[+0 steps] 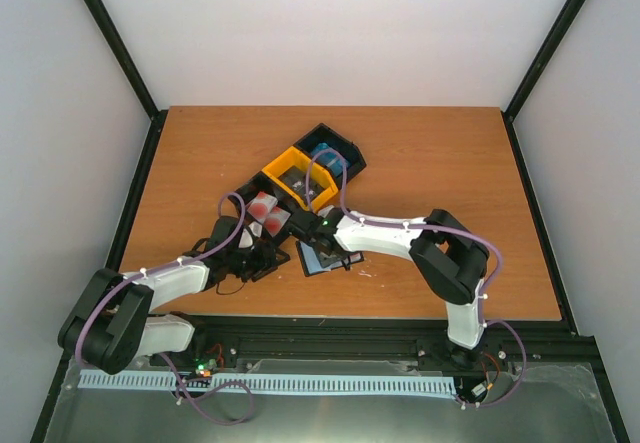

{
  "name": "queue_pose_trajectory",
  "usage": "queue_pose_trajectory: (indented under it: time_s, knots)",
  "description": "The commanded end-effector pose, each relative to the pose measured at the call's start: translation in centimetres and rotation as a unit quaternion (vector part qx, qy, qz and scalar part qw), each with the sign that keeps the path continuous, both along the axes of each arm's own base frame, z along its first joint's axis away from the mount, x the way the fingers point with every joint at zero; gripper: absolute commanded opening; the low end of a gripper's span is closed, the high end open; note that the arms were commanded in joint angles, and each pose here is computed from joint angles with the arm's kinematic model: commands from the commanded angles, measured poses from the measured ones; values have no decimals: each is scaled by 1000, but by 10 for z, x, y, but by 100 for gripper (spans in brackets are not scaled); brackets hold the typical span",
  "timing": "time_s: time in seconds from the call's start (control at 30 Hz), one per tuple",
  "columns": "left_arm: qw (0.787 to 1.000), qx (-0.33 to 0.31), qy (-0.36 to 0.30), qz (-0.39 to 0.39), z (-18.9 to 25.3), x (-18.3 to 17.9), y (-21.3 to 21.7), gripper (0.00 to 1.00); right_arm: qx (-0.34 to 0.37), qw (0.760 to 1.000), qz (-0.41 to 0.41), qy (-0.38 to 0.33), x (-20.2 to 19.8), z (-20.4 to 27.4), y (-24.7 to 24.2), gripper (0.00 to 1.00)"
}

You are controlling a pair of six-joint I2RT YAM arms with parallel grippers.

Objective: Put the credit cards into the card holder
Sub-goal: Turn over the card slot in the card holder.

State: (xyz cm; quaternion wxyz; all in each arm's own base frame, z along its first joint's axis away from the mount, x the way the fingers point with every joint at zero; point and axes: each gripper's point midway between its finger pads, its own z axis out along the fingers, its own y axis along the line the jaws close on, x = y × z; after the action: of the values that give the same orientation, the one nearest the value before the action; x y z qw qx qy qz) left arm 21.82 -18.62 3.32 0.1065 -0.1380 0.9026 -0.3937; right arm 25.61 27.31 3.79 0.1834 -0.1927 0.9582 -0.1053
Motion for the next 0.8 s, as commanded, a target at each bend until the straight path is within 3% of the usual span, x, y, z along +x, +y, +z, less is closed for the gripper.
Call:
queue_pose_trajectory:
  time_s: [0.0, 0.37, 0.77]
  knots:
    - [1000, 17, -3, 1, -3, 4, 4, 55, -24, 999, -28, -32, 13, 7, -7, 75]
    - [1000, 18, -2, 1, -4, 5, 4, 55, -36, 998, -35, -42, 16, 2, -14, 65]
    - [1000, 18, -1, 1, -4, 5, 4, 55, 20, 999, -46, 13, 10, -16, -17, 69]
